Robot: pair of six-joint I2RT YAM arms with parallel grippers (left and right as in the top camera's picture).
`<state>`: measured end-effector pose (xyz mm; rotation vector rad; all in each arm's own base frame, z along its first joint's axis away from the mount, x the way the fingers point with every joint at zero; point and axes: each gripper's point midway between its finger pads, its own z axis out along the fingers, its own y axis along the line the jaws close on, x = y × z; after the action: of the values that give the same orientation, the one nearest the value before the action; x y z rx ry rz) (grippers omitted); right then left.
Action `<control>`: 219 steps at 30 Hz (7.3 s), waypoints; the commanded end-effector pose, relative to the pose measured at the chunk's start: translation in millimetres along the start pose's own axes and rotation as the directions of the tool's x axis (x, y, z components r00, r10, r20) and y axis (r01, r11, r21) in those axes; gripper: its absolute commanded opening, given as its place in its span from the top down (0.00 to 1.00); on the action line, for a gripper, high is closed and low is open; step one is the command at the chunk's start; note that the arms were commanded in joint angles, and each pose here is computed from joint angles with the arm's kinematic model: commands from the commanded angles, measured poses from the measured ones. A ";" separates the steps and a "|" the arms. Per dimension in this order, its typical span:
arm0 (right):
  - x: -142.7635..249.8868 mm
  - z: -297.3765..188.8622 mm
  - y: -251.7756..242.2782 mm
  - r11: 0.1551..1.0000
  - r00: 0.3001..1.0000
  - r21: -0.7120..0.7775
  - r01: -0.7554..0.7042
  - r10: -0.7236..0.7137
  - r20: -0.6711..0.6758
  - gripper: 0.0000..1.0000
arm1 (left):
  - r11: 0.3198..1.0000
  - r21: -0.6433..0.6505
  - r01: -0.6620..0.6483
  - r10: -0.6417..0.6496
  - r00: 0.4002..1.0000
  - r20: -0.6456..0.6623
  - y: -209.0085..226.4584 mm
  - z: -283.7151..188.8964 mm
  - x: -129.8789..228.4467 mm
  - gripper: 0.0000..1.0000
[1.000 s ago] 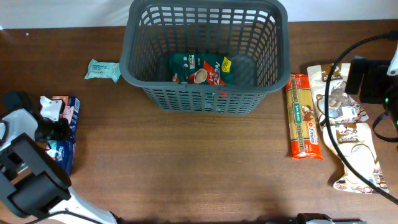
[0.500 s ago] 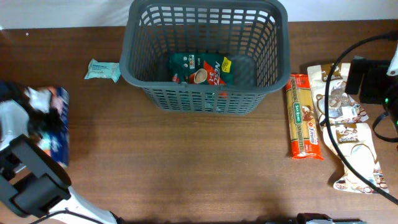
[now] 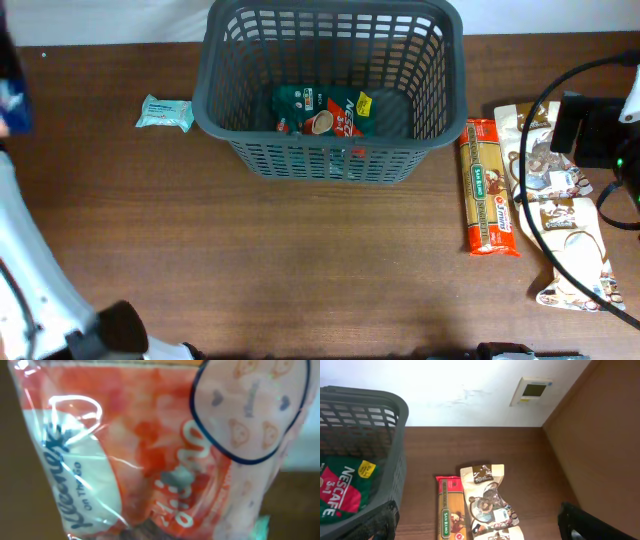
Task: Pack container
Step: 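Lift the tissue pack and place it into the basket, then move the left gripper to the mint-green wipes pouch and grasp it, then carry the wipes pouch over the basket and release it inside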
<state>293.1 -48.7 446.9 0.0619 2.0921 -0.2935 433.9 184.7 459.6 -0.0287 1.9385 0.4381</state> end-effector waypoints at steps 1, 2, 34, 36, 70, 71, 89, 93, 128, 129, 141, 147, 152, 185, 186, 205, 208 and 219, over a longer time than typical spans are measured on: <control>-2.2 -4.2 2.2 1.000 1.000 -0.013 -0.014 0.014 0.015 0.01 | 0.995 0.090 -0.044 0.028 0.985 0.169 -45.3 -23.5 -54.1 0.98; -1.9 -4.2 2.3 1.000 1.000 -0.013 -0.014 0.014 0.014 0.01 | 0.992 0.116 -0.059 0.034 0.977 0.211 -58.8 -27.0 -65.9 0.98; 32.4 -6.2 8.7 0.999 0.992 -0.046 0.008 -0.014 -0.124 0.01 | 0.163 0.729 -0.665 0.279 0.740 0.612 -404.3 -51.6 15.6 0.99; 32.1 -6.4 12.1 0.998 0.992 -0.065 0.005 -0.013 -0.122 0.01 | 0.133 0.724 -0.677 0.357 0.714 0.602 -406.1 -51.2 33.3 0.98; 45.5 -9.3 21.4 0.993 0.984 -0.119 0.004 -0.025 -0.174 0.01 | 0.061 0.815 -0.576 0.770 0.547 0.329 -389.1 4.1 152.5 0.99; 45.5 -9.3 21.4 0.993 0.984 -0.119 0.004 -0.025 -0.174 0.01 | 0.063 0.814 -0.577 0.773 0.544 0.326 -388.6 4.9 153.0 0.98; 45.5 -9.5 23.3 0.992 0.984 -0.130 0.002 -0.025 -0.174 0.01 | 0.320 0.660 -0.680 0.654 0.663 0.366 -382.7 18.7 51.5 0.01; 45.4 -9.5 23.2 0.992 0.985 -0.129 0.002 -0.025 -0.173 0.01 | 0.611 0.532 -0.586 0.473 0.809 0.348 -345.0 10.6 -39.7 0.01; 41.7 -8.7 22.9 0.992 0.987 -0.128 0.001 -0.022 -0.159 0.01 | 0.960 0.247 0.132 0.080 0.716 -0.694 -158.6 168.2 212.7 0.01; 41.8 -8.7 23.0 0.992 0.987 -0.128 0.002 -0.022 -0.159 0.01 | 0.957 0.270 0.110 0.112 0.715 -0.690 -160.2 171.7 217.0 0.01; 41.8 -8.7 23.0 0.992 0.987 -0.128 0.002 -0.022 -0.159 0.01 | 0.847 0.522 -0.102 0.451 0.658 -0.603 -185.0 215.0 282.3 0.01; 41.9 -8.0 23.1 0.992 0.987 -0.128 0.002 -0.023 -0.161 0.01 | 0.689 0.691 -0.221 0.641 0.631 -0.437 -203.7 218.8 292.5 0.01; 43.2 -1.7 25.2 0.991 0.984 -0.134 0.002 -0.026 -0.178 0.01 | 0.511 0.802 -0.309 0.734 0.642 -0.220 -222.4 215.1 285.4 0.00; 44.6 18.6 40.3 0.980 0.975 -0.199 -0.010 -0.035 -0.219 0.01 | 0.185 0.891 -0.415 0.833 0.547 0.082 -243.5 237.2 357.8 0.16; 44.6 18.7 40.2 0.980 0.975 -0.199 -0.009 -0.035 -0.219 0.01 | 0.180 0.891 -0.417 0.833 0.547 0.087 -244.0 237.3 358.2 0.26; 44.7 19.2 40.4 0.980 0.975 -0.199 -0.009 -0.036 -0.220 0.01 | 0.631 0.573 -0.524 0.714 0.680 -0.165 -173.9 293.5 259.1 0.98; 44.8 19.2 40.4 0.980 0.975 -0.199 -0.009 -0.036 -0.220 0.01 | 0.799 0.346 -0.492 0.575 0.793 -0.199 -125.5 290.1 189.0 0.98; 42.0 19.9 40.2 0.980 0.977 -0.198 -0.009 -0.033 -0.210 0.01 | 0.975 0.109 -0.192 0.185 0.980 0.072 -79.6 168.6 -6.4 0.98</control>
<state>291.9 -21.0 392.1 -0.0420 2.3354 -0.1084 621.4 203.7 303.4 0.3352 2.0608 0.5398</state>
